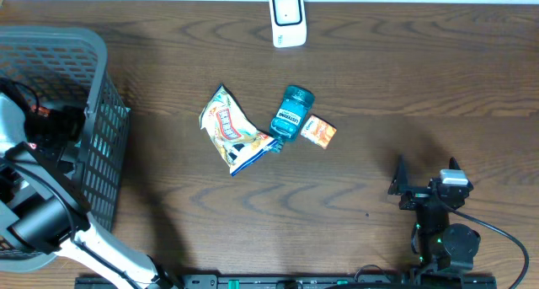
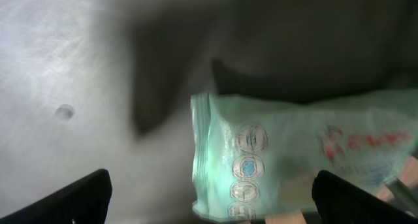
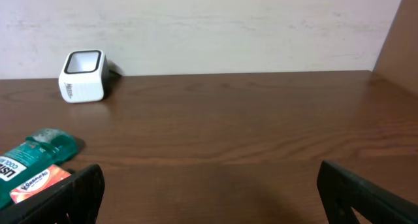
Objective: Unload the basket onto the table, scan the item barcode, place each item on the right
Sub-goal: 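Grasp the mint-green wipes pack in the basket with the left gripper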
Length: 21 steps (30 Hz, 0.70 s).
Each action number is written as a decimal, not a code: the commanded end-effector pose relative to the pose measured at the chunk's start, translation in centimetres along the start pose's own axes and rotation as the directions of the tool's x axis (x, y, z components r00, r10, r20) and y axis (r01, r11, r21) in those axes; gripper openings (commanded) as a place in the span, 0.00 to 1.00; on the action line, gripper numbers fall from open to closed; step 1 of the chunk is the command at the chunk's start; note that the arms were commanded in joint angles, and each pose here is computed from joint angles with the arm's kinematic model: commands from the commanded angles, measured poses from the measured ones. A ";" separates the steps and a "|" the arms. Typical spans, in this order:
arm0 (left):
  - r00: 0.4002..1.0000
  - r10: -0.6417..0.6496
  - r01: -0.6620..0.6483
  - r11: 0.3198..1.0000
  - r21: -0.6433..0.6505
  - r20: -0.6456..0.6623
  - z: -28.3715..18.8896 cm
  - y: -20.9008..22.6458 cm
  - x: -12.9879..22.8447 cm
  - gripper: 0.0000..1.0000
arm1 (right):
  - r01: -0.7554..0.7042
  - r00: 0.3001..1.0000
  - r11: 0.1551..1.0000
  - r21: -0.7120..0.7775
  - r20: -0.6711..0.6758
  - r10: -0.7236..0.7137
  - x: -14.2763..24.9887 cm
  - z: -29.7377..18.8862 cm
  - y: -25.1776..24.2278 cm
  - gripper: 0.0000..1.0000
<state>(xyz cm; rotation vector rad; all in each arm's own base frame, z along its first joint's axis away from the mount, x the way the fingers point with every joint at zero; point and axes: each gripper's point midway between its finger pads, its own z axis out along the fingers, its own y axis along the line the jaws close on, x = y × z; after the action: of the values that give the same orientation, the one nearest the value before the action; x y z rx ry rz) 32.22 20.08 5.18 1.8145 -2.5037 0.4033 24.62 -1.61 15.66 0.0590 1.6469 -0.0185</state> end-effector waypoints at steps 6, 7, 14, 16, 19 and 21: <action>0.998 0.045 -0.045 0.999 -0.008 -0.033 2.8 0.4 1.3 0.98 | -0.013 1.000 1.000 -0.013 -0.002 0.013 0.1 0.0 0.3 0.99; 0.998 0.050 -0.050 0.999 -0.007 -0.033 3.2 0.4 1.4 0.98 | -0.013 1.000 1.000 -0.013 -0.002 0.013 0.1 0.0 0.3 0.99; 0.996 0.082 -0.082 0.997 -0.005 -0.027 6.2 0.6 2.4 0.53 | -0.013 1.000 1.000 -0.013 -0.002 0.013 0.1 0.0 0.3 0.99; 0.995 0.091 -0.092 0.996 -0.010 -0.037 6.8 0.8 2.9 0.21 | -0.013 1.000 1.000 -0.013 -0.002 0.013 0.1 0.0 0.3 0.99; 0.995 0.093 -0.094 0.996 -0.011 -0.038 6.7 0.9 3.0 0.08 | -0.013 1.000 1.000 -0.013 -0.002 0.013 0.1 0.0 0.3 0.99; 0.995 0.092 -0.092 0.996 -0.002 -0.022 6.2 0.7 2.8 0.07 | -0.013 1.000 1.000 -0.013 -0.002 0.013 0.1 0.0 0.3 0.99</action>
<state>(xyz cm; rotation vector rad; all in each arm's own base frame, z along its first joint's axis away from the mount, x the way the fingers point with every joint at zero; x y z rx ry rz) 34.54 17.91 3.33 1.7583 -2.6946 0.5109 24.62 -1.62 15.66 0.0593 1.6469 -0.0188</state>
